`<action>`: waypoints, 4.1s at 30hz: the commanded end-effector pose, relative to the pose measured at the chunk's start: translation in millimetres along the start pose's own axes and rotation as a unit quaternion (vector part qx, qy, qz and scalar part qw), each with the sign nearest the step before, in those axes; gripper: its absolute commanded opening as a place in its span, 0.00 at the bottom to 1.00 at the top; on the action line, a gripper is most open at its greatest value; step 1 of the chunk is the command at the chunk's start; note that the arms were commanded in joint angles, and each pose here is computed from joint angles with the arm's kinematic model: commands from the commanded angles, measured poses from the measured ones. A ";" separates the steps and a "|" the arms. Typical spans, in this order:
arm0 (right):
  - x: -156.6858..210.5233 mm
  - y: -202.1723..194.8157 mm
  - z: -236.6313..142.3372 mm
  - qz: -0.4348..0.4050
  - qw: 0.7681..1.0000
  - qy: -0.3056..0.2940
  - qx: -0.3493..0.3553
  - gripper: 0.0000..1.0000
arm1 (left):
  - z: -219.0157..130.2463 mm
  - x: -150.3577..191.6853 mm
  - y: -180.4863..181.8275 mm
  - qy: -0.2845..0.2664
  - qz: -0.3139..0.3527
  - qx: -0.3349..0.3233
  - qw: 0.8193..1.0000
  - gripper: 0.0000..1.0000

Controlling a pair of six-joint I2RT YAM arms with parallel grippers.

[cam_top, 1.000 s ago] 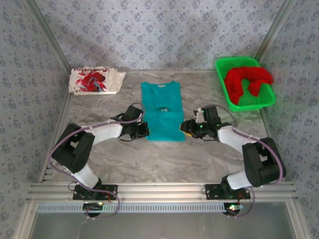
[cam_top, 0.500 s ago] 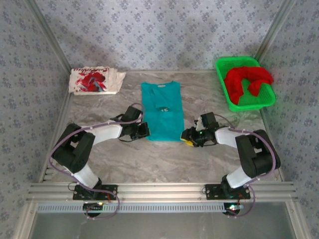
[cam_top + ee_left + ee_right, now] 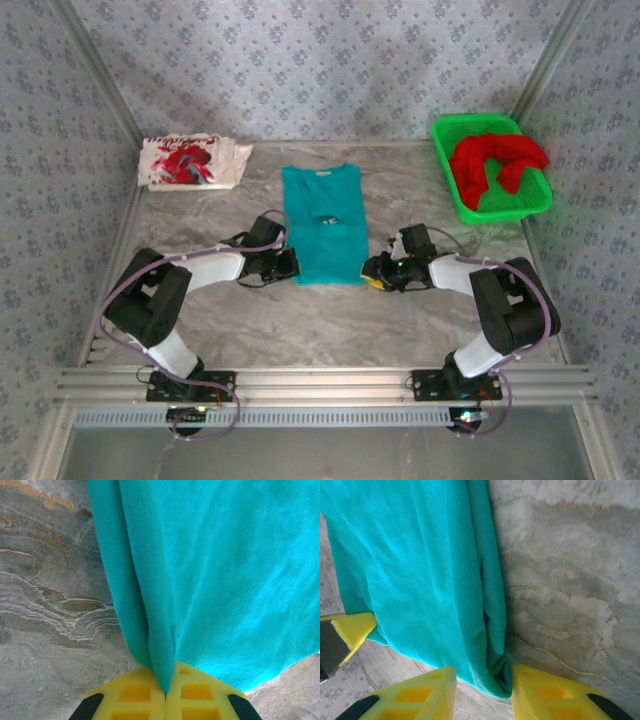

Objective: Fold and stack the t-shirts

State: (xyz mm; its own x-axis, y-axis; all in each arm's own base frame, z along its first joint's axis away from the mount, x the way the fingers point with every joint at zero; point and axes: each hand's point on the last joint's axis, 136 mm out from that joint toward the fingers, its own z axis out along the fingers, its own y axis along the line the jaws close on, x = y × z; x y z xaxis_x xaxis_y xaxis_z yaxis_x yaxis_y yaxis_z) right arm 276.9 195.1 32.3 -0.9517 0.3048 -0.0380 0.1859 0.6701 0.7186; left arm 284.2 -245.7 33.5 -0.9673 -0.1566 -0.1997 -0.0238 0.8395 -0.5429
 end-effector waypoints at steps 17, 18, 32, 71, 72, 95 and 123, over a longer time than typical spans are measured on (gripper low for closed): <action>5.5 4.5 -14.7 -0.024 0.999 -0.007 0.023 0.00 | -22.5 0.3 -3.3 -0.027 0.005 0.024 0.999 0.00; 8.0 5.1 -17.0 -0.027 0.999 -0.006 0.023 0.00 | -25.0 2.7 -0.1 -0.028 0.005 0.021 0.999 0.00; 89.9 -2.3 -33.9 -0.032 0.999 0.009 0.034 0.00 | -58.1 62.3 14.7 -0.030 0.020 0.024 0.999 0.00; -146.3 133.1 -57.4 -0.113 0.985 -0.129 0.012 0.00 | -87.9 -127.2 -49.9 -0.078 0.060 0.066 0.993 0.00; -150.4 133.8 -56.7 -0.112 0.985 -0.129 0.014 0.00 | -87.6 -130.3 -48.3 -0.078 0.058 0.064 0.993 0.00; 10.6 77.5 -100.2 -0.144 0.985 -0.097 -0.011 0.00 | -94.4 16.1 -38.1 -0.029 0.090 0.089 0.992 0.00; -203.6 113.3 -32.0 -0.087 0.989 -0.118 0.005 0.00 | -53.4 -189.6 -52.5 -0.049 0.115 0.098 0.987 0.14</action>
State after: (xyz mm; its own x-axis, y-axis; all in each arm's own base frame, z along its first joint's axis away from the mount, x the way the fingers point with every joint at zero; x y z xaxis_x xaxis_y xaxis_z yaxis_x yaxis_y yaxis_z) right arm 457.1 191.8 144.0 -0.8944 0.2940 -0.3371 -0.0013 0.7519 0.6592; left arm 435.1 -236.3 141.0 -0.9167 -0.0334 -0.3981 0.2411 0.7483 -0.6180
